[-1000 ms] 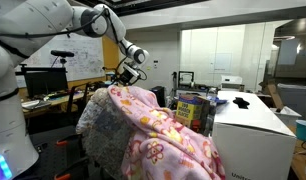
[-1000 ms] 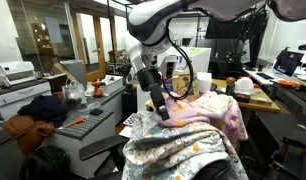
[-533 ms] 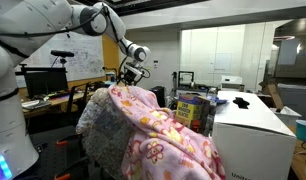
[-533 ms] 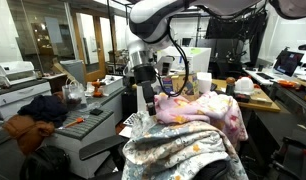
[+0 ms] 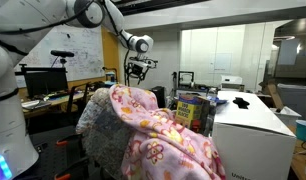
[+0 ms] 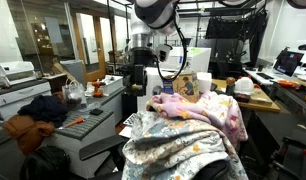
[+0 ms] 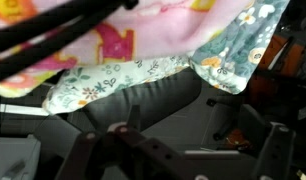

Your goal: Put the pink blanket over the blue blanket

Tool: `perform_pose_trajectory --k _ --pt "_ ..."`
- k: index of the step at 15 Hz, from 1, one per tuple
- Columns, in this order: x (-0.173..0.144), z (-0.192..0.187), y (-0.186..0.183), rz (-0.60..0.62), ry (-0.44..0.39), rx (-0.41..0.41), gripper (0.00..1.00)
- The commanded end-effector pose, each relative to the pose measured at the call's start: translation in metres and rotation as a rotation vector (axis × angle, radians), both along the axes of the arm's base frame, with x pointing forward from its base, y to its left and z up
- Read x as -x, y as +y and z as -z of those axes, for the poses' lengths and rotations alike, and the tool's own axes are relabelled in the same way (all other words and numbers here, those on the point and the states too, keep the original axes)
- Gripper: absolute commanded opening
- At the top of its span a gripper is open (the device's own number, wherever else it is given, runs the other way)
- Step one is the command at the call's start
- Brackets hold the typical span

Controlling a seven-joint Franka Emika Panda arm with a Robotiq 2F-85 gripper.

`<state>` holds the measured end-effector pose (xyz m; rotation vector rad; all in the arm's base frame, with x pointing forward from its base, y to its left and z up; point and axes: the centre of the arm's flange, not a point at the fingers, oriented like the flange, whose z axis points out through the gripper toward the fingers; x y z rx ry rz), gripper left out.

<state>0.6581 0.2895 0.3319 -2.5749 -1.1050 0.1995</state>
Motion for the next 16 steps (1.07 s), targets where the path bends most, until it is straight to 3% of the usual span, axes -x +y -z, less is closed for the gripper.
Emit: perform_pose_trajectory --k 1,9,16 --pt "0.005 -0.019 -0.025 0.104 -0.123 0.055 1.0" --pt "-0.033 -0.025 -0.119 0.5 -0.36 0.091 1.0" --pt "-0.042 -0.02 -0.227 0.86 -0.457 0.226 1.0"
